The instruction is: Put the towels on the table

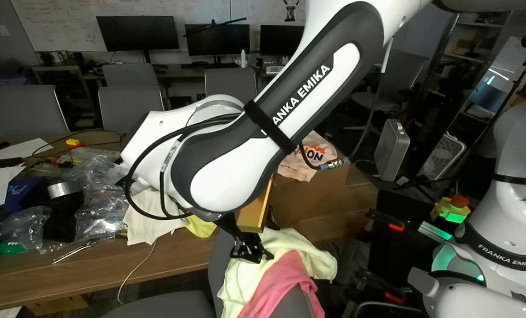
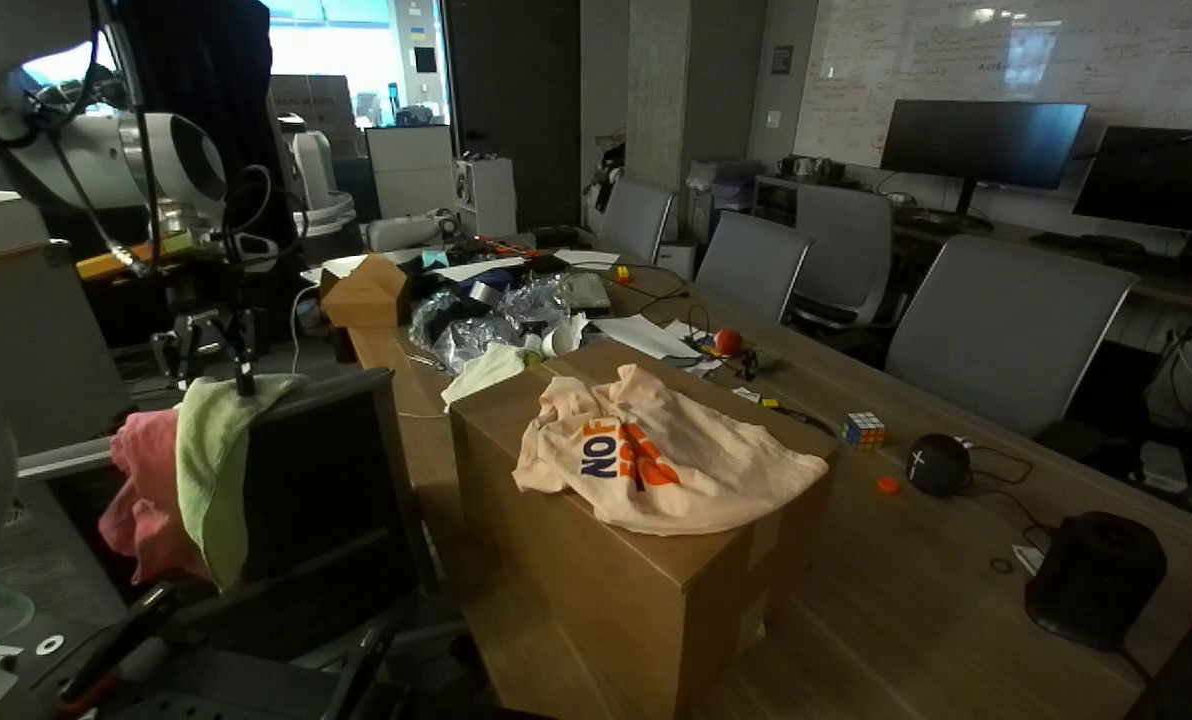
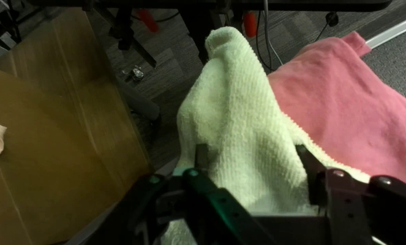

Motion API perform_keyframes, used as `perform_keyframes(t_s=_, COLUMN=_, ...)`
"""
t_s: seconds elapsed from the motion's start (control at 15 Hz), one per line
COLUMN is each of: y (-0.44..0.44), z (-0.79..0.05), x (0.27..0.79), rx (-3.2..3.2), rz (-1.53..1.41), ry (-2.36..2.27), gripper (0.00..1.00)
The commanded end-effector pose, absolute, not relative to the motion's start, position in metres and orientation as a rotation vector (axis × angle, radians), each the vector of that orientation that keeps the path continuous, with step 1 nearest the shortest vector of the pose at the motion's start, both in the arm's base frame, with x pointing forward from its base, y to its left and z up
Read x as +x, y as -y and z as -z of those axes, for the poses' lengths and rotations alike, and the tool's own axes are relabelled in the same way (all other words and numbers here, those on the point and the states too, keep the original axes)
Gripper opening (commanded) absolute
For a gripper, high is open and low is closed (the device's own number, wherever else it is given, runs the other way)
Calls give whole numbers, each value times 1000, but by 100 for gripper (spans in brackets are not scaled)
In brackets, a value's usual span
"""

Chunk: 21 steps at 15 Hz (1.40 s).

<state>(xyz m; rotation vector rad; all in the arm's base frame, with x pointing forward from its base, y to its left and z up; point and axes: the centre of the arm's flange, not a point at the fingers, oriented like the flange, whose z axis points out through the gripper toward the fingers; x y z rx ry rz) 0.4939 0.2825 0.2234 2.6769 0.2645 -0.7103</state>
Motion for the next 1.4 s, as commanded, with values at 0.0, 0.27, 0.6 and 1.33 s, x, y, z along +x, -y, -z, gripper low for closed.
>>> perform_keyframes(t_s=0.0, y=-281, z=-232, x=503, rx=2634, rz=717, ry=-272, gripper=35)
perform_keyframes(t_s=0.27, y=-276, z=-238, x=507, rx=2601, rz=695, ry=-238, gripper=5)
perform_keyframes(t_s=0.6, y=-269, z=-269, x=519, rx=2535, rz=561, ry=-170, gripper=1)
perform_keyframes(t_s=1.33, y=-247, z=-398, x=532, rx=2537, rz=284, ry=79, gripper=1)
